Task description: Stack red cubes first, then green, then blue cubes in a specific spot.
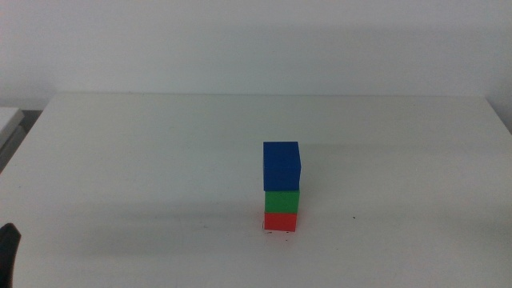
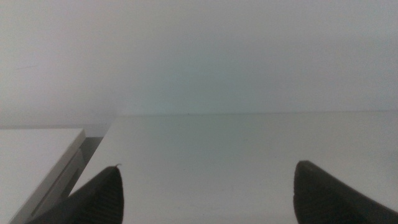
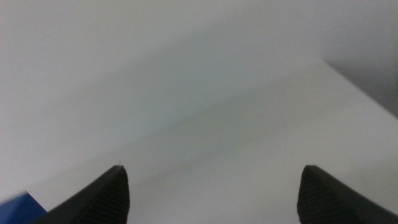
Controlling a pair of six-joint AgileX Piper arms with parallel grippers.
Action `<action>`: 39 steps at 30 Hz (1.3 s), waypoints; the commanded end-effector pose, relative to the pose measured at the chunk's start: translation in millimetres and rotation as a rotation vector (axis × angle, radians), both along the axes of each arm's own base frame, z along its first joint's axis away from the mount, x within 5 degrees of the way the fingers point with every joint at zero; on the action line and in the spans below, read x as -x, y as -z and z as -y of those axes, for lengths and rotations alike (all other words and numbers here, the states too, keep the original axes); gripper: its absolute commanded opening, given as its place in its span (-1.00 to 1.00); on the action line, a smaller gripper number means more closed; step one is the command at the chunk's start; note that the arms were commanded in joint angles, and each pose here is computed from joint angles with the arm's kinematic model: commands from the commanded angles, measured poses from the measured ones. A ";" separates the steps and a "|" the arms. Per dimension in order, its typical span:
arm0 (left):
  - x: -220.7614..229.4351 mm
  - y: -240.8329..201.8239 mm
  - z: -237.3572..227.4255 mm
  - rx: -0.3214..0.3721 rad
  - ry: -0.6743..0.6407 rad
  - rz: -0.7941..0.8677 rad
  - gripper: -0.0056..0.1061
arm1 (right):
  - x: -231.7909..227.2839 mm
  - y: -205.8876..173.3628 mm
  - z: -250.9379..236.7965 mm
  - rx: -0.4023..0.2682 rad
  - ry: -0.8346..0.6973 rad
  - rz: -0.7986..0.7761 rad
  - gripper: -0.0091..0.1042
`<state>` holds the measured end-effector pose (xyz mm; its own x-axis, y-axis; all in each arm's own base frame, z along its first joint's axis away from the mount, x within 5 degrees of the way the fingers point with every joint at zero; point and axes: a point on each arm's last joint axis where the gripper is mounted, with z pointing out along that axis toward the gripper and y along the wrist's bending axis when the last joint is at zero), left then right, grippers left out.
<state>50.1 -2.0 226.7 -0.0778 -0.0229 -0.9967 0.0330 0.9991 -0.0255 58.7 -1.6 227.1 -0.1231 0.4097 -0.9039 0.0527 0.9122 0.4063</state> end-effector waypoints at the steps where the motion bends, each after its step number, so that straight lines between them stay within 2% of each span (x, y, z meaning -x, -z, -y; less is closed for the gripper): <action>1: -0.1 0.8 -0.1 0.005 -0.002 0.016 0.78 | 6.0 -1.3 1.0 0.018 0.007 0.058 0.72; 11: -0.1 0.5 -0.6 -0.018 -0.007 0.019 0.78 | 9.2 -5.1 0.6 0.009 0.002 0.108 0.72; 13: -0.1 0.6 -0.6 -0.017 -0.007 0.021 0.78 | 9.2 2.3 3.3 0.183 0.013 0.040 0.72; 15: -0.1 0.6 -0.6 -0.017 -0.007 0.021 0.78 | 8.0 6.3 2.1 0.436 -0.028 0.039 0.73; 16: -0.1 0.6 -0.6 -0.017 -0.007 0.021 0.78 | 7.5 9.7 1.0 0.494 -0.049 0.029 0.76; 18: -0.1 0.6 -0.6 -0.017 -0.007 0.021 0.78 | 6.1 18.8 -1.2 0.545 -0.085 0.009 0.80; 20: -0.1 0.6 -0.6 -0.017 -0.007 0.021 0.78 | 3.9 28.9 -2.4 0.540 -0.096 0.013 0.80; 22: -0.1 0.6 -0.6 -0.017 -0.007 0.021 0.78 | 2.5 29.2 -3.3 0.489 -0.083 0.062 0.80; 23: -0.1 0.6 -0.6 -0.017 -0.007 0.021 0.78 | 3.2 35.0 -2.8 0.482 -0.088 -0.005 0.80; 25: -0.1 0.6 -0.6 -0.017 -0.007 0.021 0.78 | 3.1 34.6 -2.0 0.515 -0.078 -0.003 0.80; 28: -0.1 0.6 -0.6 -0.019 -0.007 0.021 0.78 | 2.9 32.9 -1.6 0.520 -0.066 0.014 0.80; 31: -0.1 0.6 -0.6 -0.019 -0.007 0.021 0.78 | 2.9 33.1 -2.0 0.476 -0.064 0.012 0.80; 39: -0.4 2.6 -0.8 -0.025 -0.008 0.010 0.78 | 2.9 33.1 -1.9 0.459 -0.061 0.011 0.80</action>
